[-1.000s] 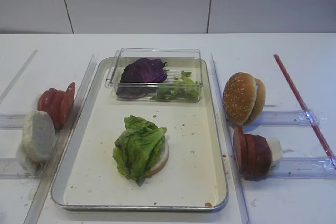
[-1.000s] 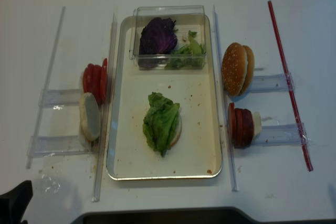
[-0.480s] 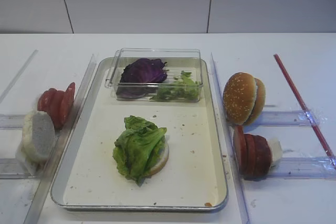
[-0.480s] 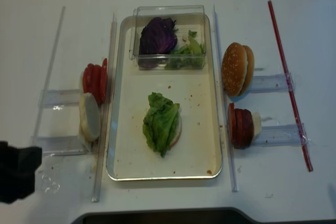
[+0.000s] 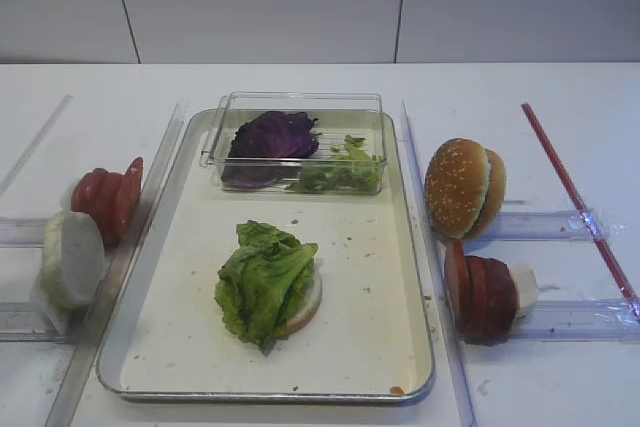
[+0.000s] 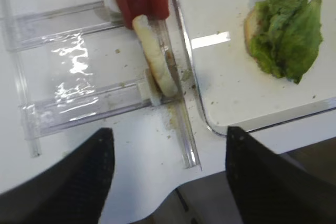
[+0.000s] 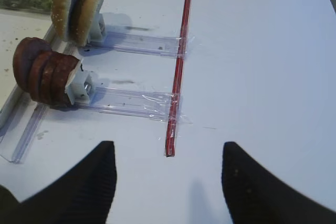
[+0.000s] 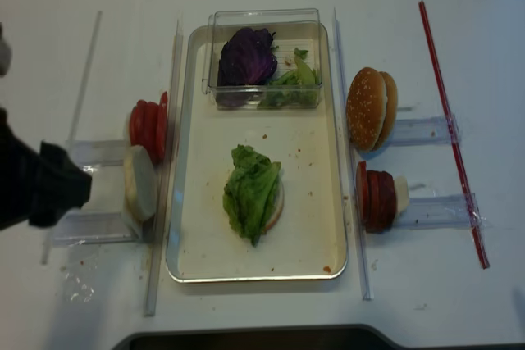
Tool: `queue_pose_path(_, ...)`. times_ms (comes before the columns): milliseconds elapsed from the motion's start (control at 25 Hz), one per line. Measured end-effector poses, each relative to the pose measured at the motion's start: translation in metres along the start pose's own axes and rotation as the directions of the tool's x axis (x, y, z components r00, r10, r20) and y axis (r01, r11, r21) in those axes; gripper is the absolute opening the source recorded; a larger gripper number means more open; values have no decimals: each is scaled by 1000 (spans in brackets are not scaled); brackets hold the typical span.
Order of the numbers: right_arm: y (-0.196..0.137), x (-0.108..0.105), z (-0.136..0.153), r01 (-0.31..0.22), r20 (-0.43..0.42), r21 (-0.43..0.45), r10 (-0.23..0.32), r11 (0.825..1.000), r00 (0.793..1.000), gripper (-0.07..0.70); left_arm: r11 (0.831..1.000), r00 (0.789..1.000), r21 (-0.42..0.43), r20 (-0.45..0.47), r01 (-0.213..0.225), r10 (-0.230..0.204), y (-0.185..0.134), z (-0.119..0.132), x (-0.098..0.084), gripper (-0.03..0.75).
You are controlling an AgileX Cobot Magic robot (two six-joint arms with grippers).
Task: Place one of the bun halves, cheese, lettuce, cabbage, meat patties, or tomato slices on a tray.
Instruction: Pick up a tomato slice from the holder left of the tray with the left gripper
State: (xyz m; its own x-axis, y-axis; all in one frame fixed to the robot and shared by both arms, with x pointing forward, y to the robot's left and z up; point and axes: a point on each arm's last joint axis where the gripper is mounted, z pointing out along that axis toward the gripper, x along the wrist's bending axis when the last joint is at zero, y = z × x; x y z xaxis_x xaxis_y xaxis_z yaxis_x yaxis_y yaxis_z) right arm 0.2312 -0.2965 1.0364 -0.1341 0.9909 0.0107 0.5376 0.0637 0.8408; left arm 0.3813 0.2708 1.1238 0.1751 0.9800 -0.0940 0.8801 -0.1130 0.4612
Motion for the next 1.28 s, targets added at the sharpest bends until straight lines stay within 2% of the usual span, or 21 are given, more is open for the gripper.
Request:
queue_pose_path(320,0,0,0,0,0,0,0,1000,1000,457,999,995,45,101,-9,4,48,14,-10,420)
queue_pose_path(400,0,0,0,0,0,0,0,1000,1000,457,998,993,44,113,-36,31,59,16,-15,420)
queue_pose_path(560,0,0,0,0,0,0,0,1000,1000,457,991,986,64,128,-117,108,78,26,-32,420)
queue_pose_path(640,0,0,0,0,0,0,0,1000,1000,457,988,986,83,116,-130,120,87,33,-38,420)
queue_pose_path(720,0,0,0,0,0,0,0,1000,1000,457,987,988,97,101,-128,118,95,40,-43,420)
queue_pose_path(960,0,0,0,0,0,0,0,1000,1000,457,986,997,151,20,-77,75,116,67,-42,420)
queue_pose_path(1160,0,0,0,0,0,0,0,1000,1000,457,975,998,214,-5,-63,66,125,102,-42,420)
queue_pose_path(1280,0,0,0,0,0,0,0,1000,1000,457,973,999,228,-20,-39,45,129,120,-42,420)
